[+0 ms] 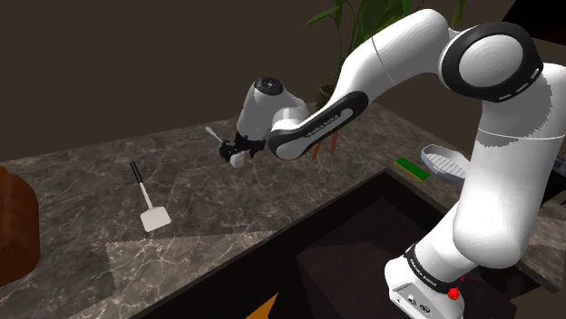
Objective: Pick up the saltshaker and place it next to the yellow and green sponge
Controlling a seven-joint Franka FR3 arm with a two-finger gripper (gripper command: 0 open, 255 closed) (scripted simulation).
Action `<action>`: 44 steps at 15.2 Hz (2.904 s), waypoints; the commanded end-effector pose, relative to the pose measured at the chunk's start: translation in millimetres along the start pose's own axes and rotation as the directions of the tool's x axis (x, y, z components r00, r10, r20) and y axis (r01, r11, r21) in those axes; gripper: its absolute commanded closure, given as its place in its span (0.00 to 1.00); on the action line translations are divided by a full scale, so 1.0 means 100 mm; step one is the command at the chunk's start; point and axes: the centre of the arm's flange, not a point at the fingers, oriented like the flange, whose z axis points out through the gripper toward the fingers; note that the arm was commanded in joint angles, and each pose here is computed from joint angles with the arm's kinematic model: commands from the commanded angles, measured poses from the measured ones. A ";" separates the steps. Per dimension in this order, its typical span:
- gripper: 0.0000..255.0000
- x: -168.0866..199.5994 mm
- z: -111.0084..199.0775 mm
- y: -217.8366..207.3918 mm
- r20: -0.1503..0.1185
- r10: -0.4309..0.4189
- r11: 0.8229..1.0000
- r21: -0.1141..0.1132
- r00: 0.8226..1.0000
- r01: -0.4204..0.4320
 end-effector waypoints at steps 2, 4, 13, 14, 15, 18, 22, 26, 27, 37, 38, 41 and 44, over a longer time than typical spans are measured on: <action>0.00 0.00 0.08 0.00 0.000 0.000 1.000 0.000 1.000 0.000; 0.00 0.00 0.08 0.00 0.000 0.000 1.000 0.000 1.000 0.000; 1.00 0.00 0.08 0.00 0.000 0.000 1.000 0.000 1.000 0.000; 1.00 0.00 0.08 0.00 0.000 0.000 1.000 0.000 1.000 0.000; 1.00 0.00 0.08 0.00 0.000 0.000 1.000 0.000 1.000 0.000; 1.00 0.00 0.08 0.00 0.000 0.000 1.000 0.000 1.000 0.000; 1.00 0.07 -0.12 0.00 0.000 0.000 1.000 0.000 1.000 0.000; 1.00 0.14 -0.32 -0.01 0.000 0.000 1.000 0.000 1.000 0.000; 1.00 0.16 -0.37 -0.01 0.000 0.000 1.000 0.000 1.000 0.000; 1.00 0.34 -0.86 -0.02 0.000 0.000 1.000 0.000 1.000 0.000; 1.00 0.36 -0.91 -0.02 0.000 0.000 1.000 0.000 1.000 0.000; 1.00 0.41 -1.06 -0.03 0.000 0.000 1.000 0.000 1.000 0.000; 1.00 0.46 -1.21 -0.03 0.000 0.000 1.000 0.000 1.000 0.000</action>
